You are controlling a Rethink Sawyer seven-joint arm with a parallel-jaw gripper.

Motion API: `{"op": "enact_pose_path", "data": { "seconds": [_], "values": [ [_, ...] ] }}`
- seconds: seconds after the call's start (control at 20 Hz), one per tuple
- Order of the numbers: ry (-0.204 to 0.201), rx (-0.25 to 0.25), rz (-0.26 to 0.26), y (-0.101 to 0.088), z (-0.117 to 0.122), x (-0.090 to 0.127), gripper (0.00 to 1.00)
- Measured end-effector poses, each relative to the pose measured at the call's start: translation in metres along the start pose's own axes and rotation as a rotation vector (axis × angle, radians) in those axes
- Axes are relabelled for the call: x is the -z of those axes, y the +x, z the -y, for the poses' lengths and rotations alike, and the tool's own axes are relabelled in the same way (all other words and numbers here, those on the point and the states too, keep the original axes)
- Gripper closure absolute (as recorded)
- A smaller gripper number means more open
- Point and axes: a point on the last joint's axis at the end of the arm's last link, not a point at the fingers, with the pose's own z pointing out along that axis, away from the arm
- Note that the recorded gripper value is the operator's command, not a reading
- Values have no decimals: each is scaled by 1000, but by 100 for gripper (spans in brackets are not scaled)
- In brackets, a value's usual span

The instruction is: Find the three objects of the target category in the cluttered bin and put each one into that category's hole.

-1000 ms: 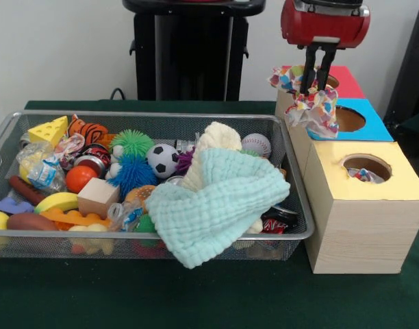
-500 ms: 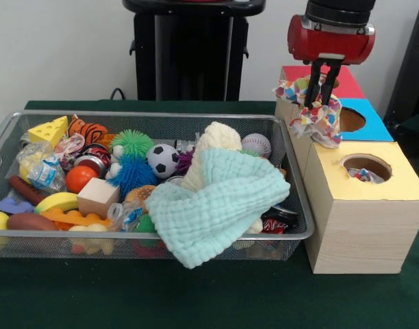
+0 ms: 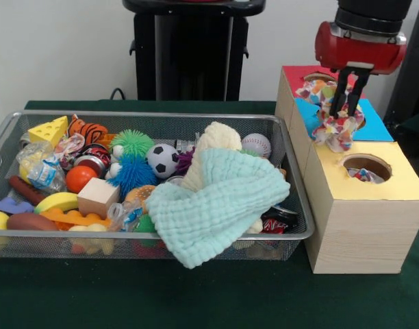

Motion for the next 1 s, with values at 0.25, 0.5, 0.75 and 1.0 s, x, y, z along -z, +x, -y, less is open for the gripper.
{"op": "enact_pose_path", "data": {
  "seconds": [0.25, 0.5, 0.75, 1.0],
  "values": [
    [0, -47, -11, -6, -19, 9, 100],
    [-2, -84, 3, -14, -33, 17, 100],
    [-4, -101, 29, -28, -34, 22, 100],
    [-6, -116, 40, -40, -25, 19, 100]
  ]
}}
